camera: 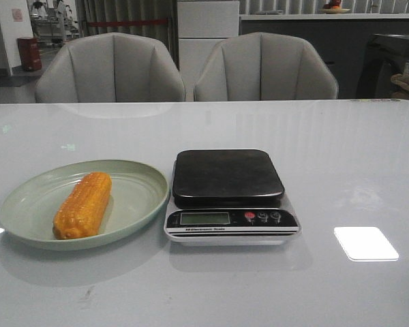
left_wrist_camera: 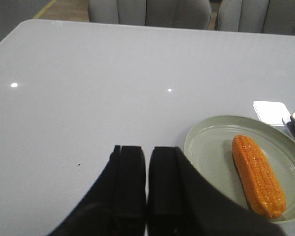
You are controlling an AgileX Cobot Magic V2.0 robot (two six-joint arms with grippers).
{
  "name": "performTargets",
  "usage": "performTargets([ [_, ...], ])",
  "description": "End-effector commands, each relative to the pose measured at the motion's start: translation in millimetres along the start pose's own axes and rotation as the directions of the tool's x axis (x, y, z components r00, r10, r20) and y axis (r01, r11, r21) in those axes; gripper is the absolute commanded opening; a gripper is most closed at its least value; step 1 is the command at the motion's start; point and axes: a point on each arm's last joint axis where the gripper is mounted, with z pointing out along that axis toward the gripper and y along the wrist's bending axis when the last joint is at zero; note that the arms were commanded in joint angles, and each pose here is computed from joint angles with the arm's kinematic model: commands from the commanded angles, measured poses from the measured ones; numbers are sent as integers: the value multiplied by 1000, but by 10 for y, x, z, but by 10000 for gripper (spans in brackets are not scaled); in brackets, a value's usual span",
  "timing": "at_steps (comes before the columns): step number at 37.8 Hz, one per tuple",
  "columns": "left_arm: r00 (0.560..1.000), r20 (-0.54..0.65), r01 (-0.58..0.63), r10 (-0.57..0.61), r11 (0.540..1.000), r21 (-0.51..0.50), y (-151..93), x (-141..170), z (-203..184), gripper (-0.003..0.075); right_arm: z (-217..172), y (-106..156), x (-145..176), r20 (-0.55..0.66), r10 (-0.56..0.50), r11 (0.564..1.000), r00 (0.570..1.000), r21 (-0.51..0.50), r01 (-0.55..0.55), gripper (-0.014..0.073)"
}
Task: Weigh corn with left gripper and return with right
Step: 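Reach the left gripper to the orange corn cob, grasp and lift it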
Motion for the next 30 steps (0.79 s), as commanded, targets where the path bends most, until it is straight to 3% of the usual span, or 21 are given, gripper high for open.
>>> performTargets([
  [1,999,40,9,-10,1000,19,-31,-136,73,117,4,5,-37,67,-6,1000,998,-4,7,183],
  [6,1000,-12,5,-5,1000,13,-39,-177,179,183,4,5,-37,67,-6,1000,998,-4,7,183],
  [16,998,-54,-14,17,998,58,-146,-413,364,524,4,5,-37,67,-6,1000,998,-4,7,183],
  [18,997,-71,-23,29,996,81,-194,-444,421,563,4,5,-37,67,-6,1000,998,-4,7,183],
  [30,975,-184,-69,123,958,279,-702,-482,838,566,4,5,-37,67,-6,1000,998,-4,7,183],
])
